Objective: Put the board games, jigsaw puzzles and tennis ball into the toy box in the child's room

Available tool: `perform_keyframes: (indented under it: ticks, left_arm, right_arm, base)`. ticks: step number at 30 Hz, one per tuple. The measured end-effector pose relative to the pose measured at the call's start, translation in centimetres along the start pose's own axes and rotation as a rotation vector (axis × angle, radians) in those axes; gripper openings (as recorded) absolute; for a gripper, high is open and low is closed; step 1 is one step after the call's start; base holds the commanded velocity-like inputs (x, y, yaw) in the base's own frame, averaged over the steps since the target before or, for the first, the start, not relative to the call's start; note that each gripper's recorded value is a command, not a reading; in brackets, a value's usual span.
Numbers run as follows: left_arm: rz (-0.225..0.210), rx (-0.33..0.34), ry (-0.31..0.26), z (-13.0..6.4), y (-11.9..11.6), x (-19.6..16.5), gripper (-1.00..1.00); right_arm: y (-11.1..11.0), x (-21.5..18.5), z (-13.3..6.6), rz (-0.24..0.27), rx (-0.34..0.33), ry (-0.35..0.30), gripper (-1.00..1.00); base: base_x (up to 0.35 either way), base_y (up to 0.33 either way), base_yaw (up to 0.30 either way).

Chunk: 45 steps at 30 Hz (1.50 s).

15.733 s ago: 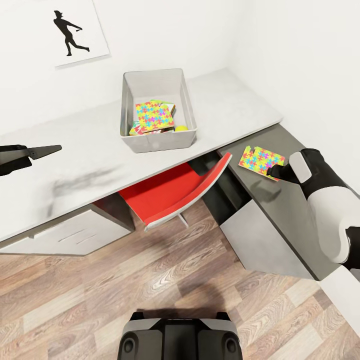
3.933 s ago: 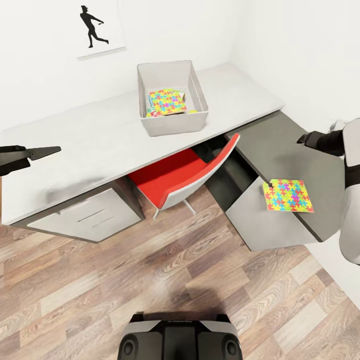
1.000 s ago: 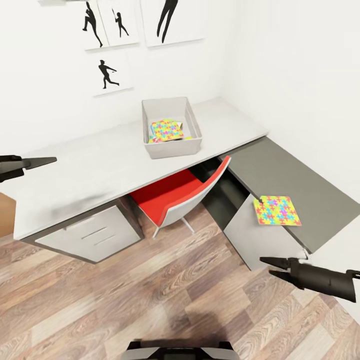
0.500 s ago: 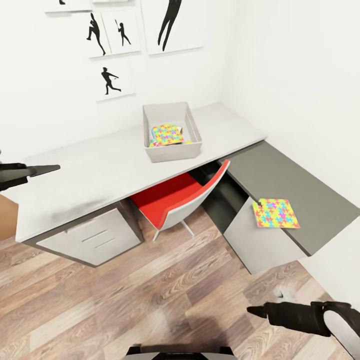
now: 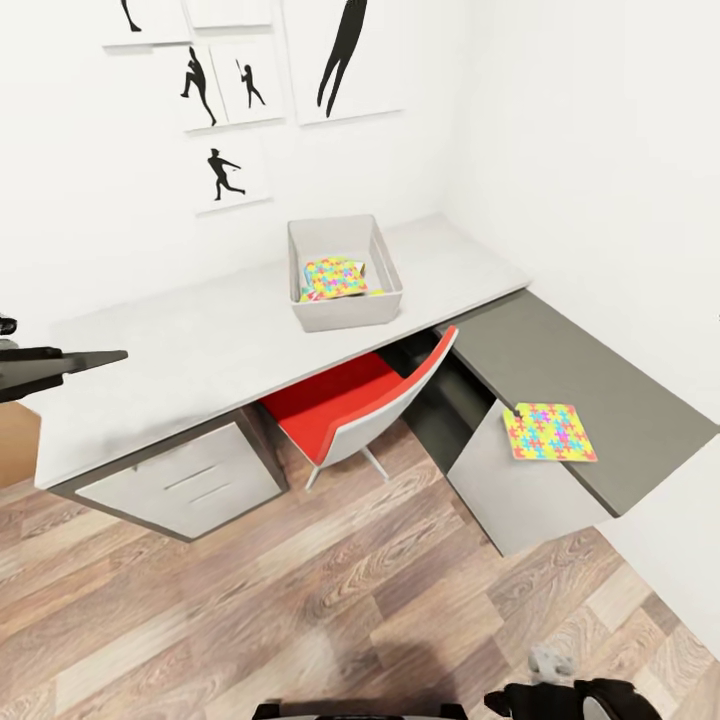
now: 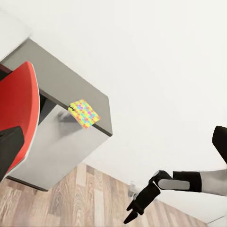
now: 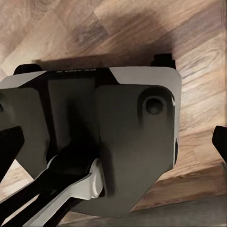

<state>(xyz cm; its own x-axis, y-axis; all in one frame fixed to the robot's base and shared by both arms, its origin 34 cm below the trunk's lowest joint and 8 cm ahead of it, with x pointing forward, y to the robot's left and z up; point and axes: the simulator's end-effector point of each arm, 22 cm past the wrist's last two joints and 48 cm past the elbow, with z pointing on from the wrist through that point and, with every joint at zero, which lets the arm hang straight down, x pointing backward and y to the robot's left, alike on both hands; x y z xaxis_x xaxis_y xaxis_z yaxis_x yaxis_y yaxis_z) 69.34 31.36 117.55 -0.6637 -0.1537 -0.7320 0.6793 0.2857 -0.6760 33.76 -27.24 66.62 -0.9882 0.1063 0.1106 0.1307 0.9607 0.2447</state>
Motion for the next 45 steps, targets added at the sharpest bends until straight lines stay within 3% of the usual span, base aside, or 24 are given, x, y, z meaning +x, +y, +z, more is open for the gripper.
perform_keyframes:
  ticks: [5,11,19,25,33,45]
  left_arm:
    - [-0.008,-0.025,0.016,-0.1,0.4,0.7,1.00]
    - [-0.031,-0.066,0.045,-0.4,1.1,2.3,1.00]
    - [-0.090,-0.101,0.071,-1.2,1.8,5.4,1.00]
    - [-0.103,-0.145,0.085,-1.9,2.4,6.5,1.00]
    - [-0.192,-0.193,0.054,-3.9,5.0,8.0,1.00]
    - [-0.184,-0.201,0.047,-4.8,5.0,9.1,1.00]
  right_arm:
    - [-1.4,3.9,4.6,0.034,0.068,-0.012,1.00]
    - [-3.8,5.6,6.7,0.047,0.134,-0.094,1.00]
    - [-5.9,6.0,6.9,0.048,0.181,-0.192,1.00]
    - [-7.1,6.3,6.6,0.052,0.210,-0.246,1.00]
    - [-7.4,5.9,6.3,0.052,0.220,-0.286,1.00]
    - [-9.2,8.3,6.0,0.058,0.266,-0.293,1.00]
  base:
    - [0.000,0.000,0.000]
    - [0.000,0.000,0.000]
    - [0.000,0.000,0.000]
    - [0.000,0.000,0.000]
    - [0.000,0.000,0.000]
    - [0.000,0.000,0.000]
